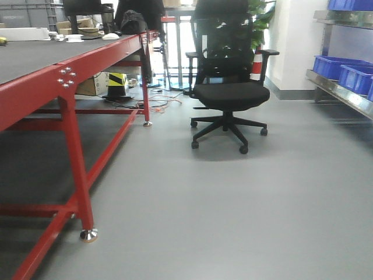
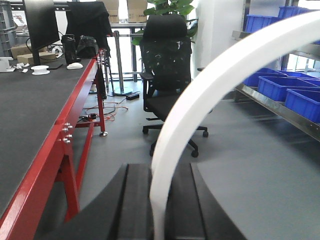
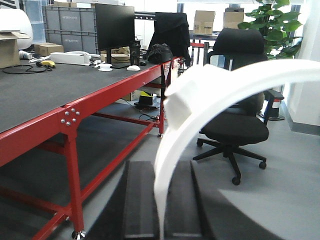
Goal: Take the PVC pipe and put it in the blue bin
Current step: 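Drive the base toward the shelf of blue bins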
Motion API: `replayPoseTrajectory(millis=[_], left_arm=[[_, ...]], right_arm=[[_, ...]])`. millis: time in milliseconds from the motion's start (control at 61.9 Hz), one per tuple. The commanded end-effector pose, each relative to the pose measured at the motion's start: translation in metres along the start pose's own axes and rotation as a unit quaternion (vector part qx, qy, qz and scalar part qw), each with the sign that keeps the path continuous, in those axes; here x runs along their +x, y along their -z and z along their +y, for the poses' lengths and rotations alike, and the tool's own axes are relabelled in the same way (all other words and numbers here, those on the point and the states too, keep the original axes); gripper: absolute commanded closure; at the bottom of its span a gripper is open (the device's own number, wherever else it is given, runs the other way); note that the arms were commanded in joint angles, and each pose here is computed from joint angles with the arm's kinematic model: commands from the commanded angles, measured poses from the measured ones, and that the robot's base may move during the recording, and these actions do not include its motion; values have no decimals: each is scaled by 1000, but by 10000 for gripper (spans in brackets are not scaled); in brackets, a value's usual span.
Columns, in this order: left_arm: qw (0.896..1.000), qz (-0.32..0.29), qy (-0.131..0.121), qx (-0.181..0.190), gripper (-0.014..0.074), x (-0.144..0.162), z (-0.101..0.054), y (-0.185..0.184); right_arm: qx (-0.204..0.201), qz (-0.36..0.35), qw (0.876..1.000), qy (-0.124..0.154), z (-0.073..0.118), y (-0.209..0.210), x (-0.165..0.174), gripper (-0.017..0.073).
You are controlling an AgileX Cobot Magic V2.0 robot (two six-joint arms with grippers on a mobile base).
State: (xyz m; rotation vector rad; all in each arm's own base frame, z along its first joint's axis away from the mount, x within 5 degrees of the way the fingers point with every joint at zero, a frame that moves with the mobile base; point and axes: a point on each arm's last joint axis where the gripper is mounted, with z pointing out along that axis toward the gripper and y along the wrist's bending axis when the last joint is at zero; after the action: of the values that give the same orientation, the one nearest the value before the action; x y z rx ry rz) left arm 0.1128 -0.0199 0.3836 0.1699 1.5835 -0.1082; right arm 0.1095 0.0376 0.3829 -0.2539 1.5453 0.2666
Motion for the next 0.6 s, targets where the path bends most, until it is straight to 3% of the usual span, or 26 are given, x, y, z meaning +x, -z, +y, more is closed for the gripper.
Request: replayPoseTrajectory(millis=[0, 582], left_arm=[[1000, -17, 4, 3, 705, -3, -1, 1], [1000, -17, 4, 3, 705, -3, -1, 1]], right_arm=[[0, -14, 1000, 8, 0, 1, -2, 713], [0, -14, 1000, 8, 0, 1, -2, 713]])
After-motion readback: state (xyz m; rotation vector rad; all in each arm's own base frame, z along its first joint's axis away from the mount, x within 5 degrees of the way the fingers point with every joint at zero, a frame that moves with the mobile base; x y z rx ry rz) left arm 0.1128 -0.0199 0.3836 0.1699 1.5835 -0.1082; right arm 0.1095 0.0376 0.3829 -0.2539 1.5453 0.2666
